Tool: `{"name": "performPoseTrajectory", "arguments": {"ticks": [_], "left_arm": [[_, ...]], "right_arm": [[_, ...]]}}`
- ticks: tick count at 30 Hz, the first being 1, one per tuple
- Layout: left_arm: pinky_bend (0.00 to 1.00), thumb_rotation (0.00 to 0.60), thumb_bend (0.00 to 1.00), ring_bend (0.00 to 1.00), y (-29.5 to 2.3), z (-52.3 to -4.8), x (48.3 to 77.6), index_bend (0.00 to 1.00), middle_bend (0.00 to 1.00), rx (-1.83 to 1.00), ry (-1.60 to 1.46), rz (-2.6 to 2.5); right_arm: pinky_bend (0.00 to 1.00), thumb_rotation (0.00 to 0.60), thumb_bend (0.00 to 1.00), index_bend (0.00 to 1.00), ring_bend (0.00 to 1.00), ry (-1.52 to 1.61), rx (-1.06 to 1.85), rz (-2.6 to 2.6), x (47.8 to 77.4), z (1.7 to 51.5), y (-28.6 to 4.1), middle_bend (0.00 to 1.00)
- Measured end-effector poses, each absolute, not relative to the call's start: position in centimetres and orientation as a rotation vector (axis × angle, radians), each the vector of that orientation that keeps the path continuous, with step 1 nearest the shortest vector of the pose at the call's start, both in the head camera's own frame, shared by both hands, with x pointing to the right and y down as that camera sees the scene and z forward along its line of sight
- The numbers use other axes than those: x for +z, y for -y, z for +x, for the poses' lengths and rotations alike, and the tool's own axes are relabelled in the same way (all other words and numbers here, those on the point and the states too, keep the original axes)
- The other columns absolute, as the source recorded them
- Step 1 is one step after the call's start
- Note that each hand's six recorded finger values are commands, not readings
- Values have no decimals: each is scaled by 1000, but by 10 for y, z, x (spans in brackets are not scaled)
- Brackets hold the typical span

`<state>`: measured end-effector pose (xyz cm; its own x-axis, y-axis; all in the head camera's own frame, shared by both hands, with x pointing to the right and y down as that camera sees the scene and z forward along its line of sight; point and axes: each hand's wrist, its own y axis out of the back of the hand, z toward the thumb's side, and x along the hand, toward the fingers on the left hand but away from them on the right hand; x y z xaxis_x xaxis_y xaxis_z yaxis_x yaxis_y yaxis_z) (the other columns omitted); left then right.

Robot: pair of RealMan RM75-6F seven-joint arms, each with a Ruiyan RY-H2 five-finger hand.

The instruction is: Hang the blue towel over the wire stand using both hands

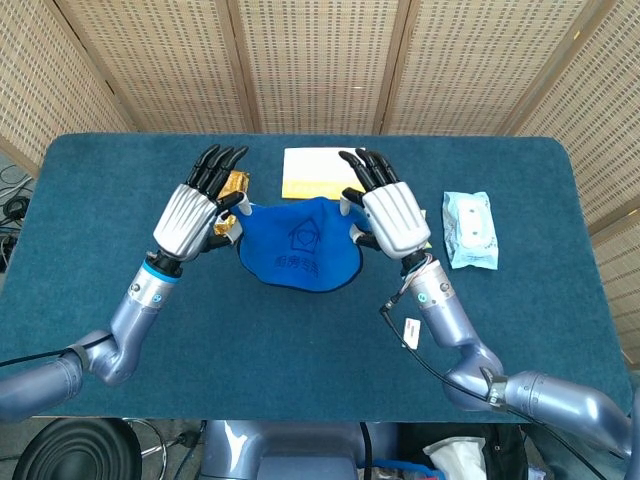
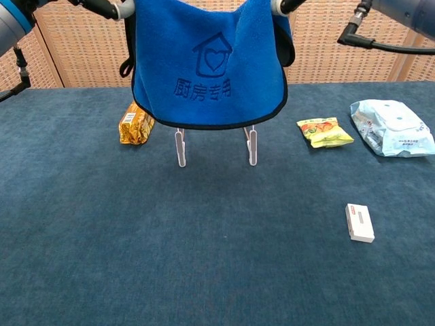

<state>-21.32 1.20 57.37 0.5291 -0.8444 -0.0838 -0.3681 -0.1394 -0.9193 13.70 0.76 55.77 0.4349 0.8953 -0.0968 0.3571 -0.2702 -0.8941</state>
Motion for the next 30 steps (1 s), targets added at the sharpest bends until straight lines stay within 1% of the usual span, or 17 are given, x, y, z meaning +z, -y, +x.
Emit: {"name": "performPoseTrajectory", "arguments": {"ticks": [6, 12, 24, 30], "left_arm": [[0, 600, 463, 0, 1, -209, 571, 734, 0, -584, -1046, -1717], [0, 600, 462, 0, 11, -214, 584, 734, 0, -645, -1059, -1714], [0, 600, 463, 0, 22, -225, 627, 734, 0, -749, -1087, -1754], [0, 600, 465, 0, 25, -230, 643, 734, 0, -788, -1101, -1764]], "right_arm": [[79, 600, 620, 668, 0, 1079, 793, -1809, 554, 131, 8, 101], [79, 600, 620, 668, 0, 1069, 846, -1780, 563, 135, 22, 101], [79, 600, 620, 668, 0, 1059, 951, -1801, 613, 143, 28, 101], [79, 600, 620, 668, 0, 1053, 994, -1802, 634, 150, 30, 101]]}}
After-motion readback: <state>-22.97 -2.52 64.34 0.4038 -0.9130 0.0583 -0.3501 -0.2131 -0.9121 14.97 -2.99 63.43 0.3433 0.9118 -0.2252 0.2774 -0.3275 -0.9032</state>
